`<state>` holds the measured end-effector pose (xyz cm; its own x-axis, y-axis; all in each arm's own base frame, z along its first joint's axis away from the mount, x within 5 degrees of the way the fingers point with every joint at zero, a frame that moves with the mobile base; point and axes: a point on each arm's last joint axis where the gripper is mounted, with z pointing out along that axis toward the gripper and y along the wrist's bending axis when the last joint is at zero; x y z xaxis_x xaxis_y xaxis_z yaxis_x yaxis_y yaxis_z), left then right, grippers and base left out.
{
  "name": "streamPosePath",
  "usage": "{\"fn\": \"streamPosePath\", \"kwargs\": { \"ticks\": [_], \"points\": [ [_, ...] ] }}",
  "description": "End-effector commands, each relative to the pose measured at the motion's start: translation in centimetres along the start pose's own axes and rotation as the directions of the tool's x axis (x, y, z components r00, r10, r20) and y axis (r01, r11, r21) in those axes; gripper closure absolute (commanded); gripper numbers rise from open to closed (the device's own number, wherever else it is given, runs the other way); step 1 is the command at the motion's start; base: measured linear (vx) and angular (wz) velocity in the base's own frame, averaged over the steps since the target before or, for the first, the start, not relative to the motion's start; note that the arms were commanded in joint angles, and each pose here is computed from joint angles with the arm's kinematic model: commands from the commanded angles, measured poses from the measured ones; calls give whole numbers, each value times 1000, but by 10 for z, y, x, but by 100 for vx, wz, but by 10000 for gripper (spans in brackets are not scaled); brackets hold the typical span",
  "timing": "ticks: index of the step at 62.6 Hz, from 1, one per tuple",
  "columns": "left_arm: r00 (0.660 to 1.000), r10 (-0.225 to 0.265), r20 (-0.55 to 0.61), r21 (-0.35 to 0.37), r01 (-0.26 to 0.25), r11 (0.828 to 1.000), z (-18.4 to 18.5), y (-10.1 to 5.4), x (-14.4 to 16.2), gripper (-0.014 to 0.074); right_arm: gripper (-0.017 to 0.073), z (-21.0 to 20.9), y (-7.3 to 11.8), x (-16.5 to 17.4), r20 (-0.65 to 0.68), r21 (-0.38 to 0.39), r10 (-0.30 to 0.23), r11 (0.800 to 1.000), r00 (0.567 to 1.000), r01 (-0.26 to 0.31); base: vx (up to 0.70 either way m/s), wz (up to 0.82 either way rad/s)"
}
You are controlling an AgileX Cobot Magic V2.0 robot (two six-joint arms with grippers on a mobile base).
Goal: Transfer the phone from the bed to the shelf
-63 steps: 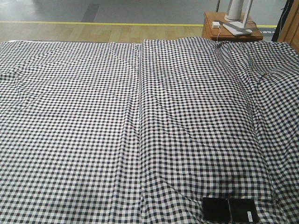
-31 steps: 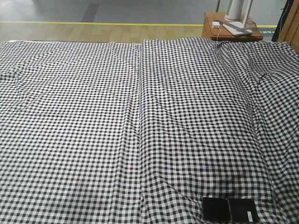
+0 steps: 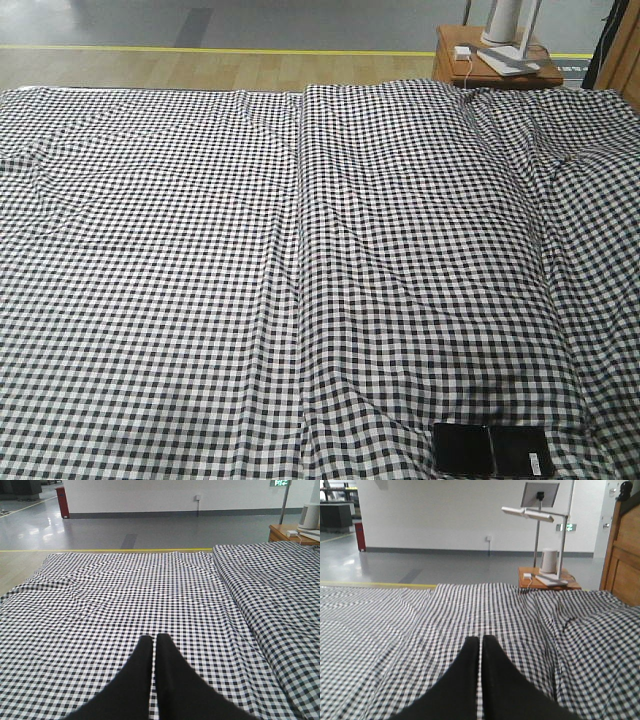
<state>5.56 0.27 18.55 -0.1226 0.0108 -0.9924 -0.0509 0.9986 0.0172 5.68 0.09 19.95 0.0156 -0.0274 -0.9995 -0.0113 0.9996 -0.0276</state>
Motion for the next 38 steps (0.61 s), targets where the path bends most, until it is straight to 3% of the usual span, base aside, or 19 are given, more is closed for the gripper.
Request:
{"fn": "streamPosePath", "kwargs": {
  "ticks": [1,12,21,30,38],
  "points": [
    [997,-9,71,-3,9,1000,0,0,-4,592,564,-2,-2,-11,153,26,-17,1000,988,13,0,0],
    [997,-9,71,-3,9,1000,0,0,-4,592,564,-7,-5,-32,372,58,-24,998,928,3,0,0],
    [997,-9,71,-3,9,1000,0,0,-4,592,564,-16,-8,-56,515,70,4,996,857,-47,0,0],
    [997,-9,71,-3,9,1000,0,0,-4,592,564,-31,-10,-98,623,57,34,994,782,-89,0,0],
    [997,-9,71,-3,9,1000,0,0,-4,592,564,-44,-11,-141,684,66,7,995,730,-71,0,0]
  ]
}}
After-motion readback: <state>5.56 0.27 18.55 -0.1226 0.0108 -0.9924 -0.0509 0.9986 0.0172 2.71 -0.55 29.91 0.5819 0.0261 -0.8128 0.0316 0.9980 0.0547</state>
